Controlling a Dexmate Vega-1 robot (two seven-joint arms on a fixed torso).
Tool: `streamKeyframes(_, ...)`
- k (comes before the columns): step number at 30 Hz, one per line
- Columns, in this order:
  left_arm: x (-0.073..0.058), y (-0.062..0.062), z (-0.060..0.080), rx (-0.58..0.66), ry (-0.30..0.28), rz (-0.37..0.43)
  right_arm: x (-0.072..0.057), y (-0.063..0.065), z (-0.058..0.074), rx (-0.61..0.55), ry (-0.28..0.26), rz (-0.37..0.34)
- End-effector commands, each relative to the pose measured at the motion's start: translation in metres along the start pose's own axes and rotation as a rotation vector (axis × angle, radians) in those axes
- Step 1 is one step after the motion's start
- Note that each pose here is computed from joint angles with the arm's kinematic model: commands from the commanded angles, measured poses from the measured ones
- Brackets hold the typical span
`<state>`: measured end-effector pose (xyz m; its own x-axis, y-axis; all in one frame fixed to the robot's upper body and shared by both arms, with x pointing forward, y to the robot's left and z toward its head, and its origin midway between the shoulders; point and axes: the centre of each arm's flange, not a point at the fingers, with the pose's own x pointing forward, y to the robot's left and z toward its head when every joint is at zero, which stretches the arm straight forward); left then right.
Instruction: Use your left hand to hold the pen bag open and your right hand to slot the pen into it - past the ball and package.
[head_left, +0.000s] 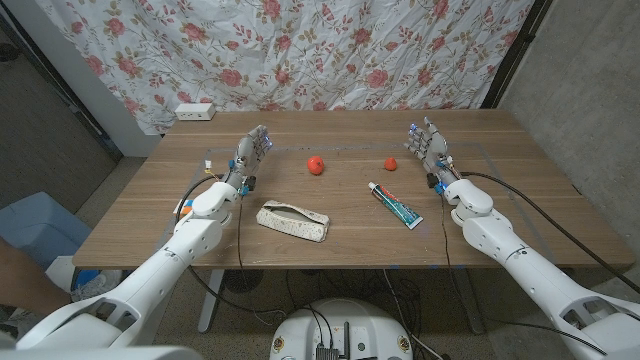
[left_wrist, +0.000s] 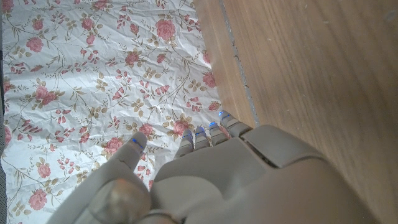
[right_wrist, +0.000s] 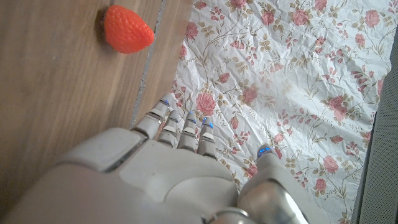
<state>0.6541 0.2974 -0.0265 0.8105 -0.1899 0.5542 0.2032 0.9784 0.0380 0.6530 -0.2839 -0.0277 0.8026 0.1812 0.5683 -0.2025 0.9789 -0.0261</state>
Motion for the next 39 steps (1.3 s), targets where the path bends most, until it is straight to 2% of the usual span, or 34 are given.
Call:
streamKeyframes(1,0.000,0.010,0.004,0.015,0.003,-0.009,-0.001,0.013,-0.002,-0.011,-0.019,0.000)
streamKeyframes(7,-0.001,0.014,0.005,0.026,0.011,-0.015,-0.001,0.017,-0.003,-0.016,-0.021,0.001)
streamKeyframes(10,-0.001,0.015,0.005,0.029,0.012,-0.010,-0.001,0.020,-0.002,-0.059,-0.005,0.009)
streamKeyframes(13,-0.001,0.017,0.007,0.036,0.018,-0.002,-0.001,0.023,0.002,-0.075,-0.020,-0.006)
streamKeyframes(16,-0.002,0.019,0.008,0.036,0.027,0.007,-0.001,0.023,0.011,-0.161,-0.010,-0.012)
streamKeyframes(21,-0.004,0.019,0.010,0.043,0.030,0.011,-0.003,0.018,0.022,-0.214,-0.054,-0.027)
streamKeyframes(26,-0.006,0.016,0.011,0.049,0.031,0.019,-0.006,0.014,0.029,-0.311,-0.023,-0.019)
streamKeyframes(37,-0.009,0.009,0.012,0.044,0.038,0.025,-0.006,0.008,0.040,-0.514,-0.004,0.002)
streamKeyframes(39,-0.009,0.007,0.012,0.036,0.035,0.030,-0.005,0.008,0.042,-0.588,0.013,0.023)
